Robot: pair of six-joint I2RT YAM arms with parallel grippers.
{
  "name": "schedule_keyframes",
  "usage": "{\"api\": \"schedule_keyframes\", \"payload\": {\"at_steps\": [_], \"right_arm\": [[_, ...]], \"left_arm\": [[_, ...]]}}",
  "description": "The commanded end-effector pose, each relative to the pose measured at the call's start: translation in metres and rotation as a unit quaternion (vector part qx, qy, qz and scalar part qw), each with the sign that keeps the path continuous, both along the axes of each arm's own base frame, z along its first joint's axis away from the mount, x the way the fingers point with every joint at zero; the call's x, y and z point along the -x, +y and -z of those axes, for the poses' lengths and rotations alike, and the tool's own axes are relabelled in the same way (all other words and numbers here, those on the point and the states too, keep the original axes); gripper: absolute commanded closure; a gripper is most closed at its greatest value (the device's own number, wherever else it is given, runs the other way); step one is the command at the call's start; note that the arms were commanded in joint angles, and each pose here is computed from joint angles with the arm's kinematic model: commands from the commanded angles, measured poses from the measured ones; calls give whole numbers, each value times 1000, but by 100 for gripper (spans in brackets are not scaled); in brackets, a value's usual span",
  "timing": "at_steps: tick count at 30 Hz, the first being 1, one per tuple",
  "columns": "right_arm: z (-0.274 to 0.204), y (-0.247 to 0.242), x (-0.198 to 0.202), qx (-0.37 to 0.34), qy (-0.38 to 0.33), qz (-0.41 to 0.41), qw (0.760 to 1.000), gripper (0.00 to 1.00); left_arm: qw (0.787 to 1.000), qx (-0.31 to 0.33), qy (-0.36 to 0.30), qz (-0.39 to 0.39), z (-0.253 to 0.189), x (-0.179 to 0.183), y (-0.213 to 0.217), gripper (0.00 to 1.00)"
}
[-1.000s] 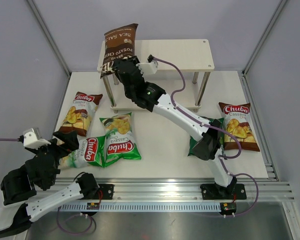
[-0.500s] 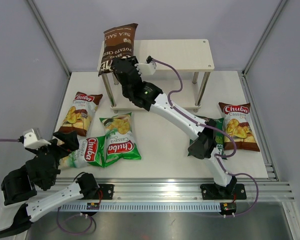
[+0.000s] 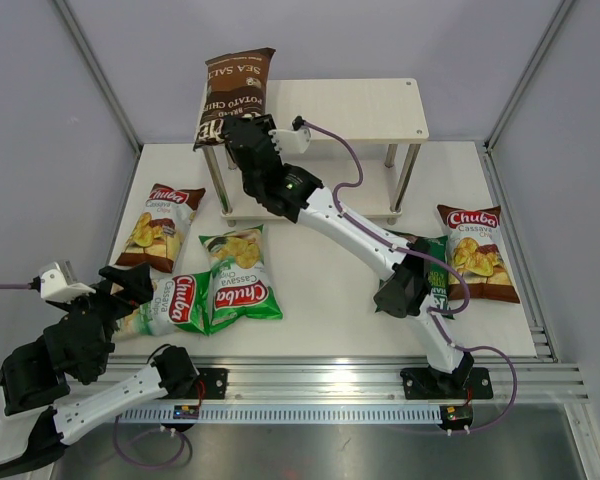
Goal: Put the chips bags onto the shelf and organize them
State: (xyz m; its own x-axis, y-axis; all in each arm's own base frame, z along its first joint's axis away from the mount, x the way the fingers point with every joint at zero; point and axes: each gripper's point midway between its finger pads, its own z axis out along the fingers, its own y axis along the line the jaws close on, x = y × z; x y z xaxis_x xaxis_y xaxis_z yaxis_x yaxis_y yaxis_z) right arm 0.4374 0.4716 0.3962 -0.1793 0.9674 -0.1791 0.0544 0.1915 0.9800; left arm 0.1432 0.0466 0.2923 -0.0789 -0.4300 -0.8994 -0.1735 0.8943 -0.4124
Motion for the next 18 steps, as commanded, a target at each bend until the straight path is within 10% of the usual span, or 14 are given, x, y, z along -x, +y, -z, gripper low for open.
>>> {"api": "schedule_keyframes", "payload": {"at_steps": [1,7,18], "right_arm": [[-4,3,8,-9,-2,13,1000,55],[-5,-9,15,11,4,20,1000,31],[0,-37,32,63,13,15,998,30]], "left_arm": [[1000,14,-13,-21,-5,-2,5,1],[1000,18,-14,-21,-5,-1,5,1],[999,23,-15,-22,-5,-1,6,1]]}}
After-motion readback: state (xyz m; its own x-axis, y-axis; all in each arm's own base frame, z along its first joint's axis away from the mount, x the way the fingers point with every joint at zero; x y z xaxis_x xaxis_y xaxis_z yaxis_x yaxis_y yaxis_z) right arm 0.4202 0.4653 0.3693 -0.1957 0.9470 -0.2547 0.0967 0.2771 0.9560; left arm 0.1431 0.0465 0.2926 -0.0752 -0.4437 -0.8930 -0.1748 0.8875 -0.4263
